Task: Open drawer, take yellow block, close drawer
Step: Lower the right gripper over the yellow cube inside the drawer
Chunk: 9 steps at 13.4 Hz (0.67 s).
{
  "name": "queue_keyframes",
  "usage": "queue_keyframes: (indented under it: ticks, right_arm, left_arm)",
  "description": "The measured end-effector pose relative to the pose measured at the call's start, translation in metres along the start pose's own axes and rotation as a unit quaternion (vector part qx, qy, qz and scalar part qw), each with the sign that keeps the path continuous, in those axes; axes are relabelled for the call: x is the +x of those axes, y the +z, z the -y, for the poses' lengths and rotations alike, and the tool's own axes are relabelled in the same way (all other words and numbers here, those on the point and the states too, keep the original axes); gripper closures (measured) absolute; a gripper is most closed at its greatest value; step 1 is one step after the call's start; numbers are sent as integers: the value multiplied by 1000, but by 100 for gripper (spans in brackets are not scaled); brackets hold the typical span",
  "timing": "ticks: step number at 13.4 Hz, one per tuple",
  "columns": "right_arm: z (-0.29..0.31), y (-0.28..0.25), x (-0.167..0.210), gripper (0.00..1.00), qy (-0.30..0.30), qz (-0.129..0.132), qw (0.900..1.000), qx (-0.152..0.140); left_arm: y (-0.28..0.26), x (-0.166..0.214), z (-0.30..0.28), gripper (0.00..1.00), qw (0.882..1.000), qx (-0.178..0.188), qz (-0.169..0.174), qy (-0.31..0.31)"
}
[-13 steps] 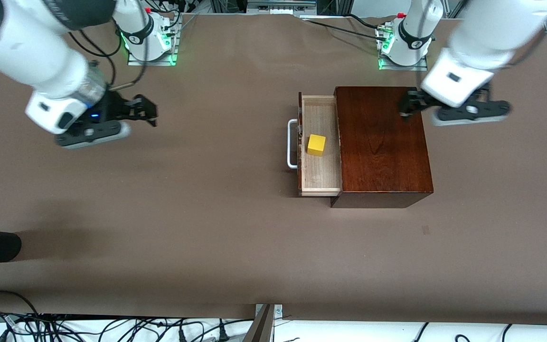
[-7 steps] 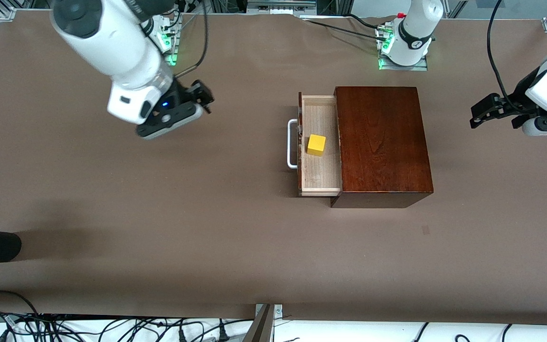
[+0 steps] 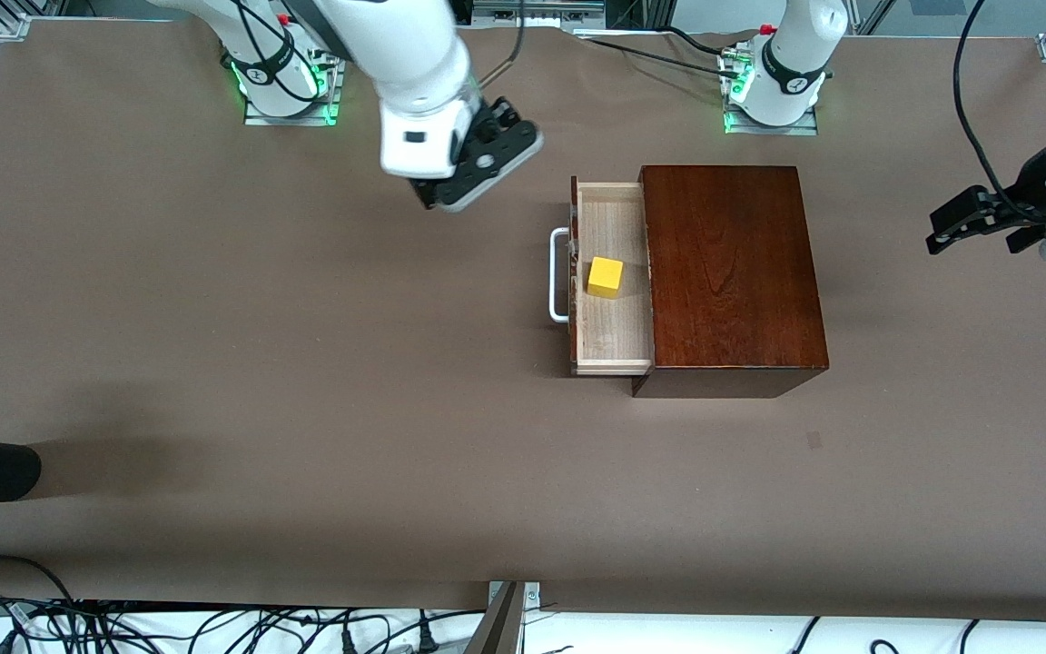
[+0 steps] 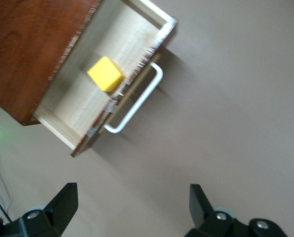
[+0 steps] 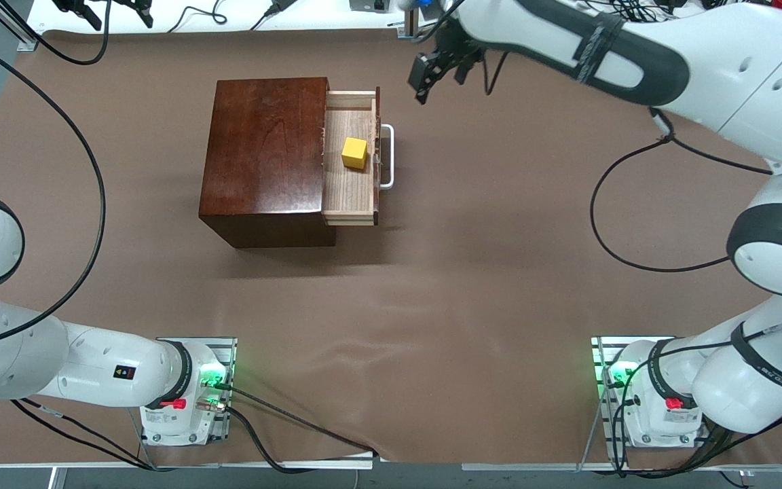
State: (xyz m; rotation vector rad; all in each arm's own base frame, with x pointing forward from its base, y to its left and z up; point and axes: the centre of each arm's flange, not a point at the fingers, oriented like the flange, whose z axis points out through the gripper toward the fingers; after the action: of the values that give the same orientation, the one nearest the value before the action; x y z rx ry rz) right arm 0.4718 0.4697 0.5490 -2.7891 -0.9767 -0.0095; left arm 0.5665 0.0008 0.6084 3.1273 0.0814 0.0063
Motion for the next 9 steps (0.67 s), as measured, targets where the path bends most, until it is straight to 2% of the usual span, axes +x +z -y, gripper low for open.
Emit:
queue_keyframes:
  ticks: [2, 5, 9]
  right_arm:
    - [26, 21, 10, 0, -25, -15, 1000, 3]
    - [62, 59, 23, 0, -68, -22, 997, -1]
    - [75, 99, 43, 0, -112, -34, 993, -18]
  left_arm:
    - [1, 1, 8, 0, 1000, 0, 0, -2]
    - [1, 2, 17, 0, 1000, 0, -2, -7]
    - [1, 3, 15, 0, 1000, 0, -4, -6]
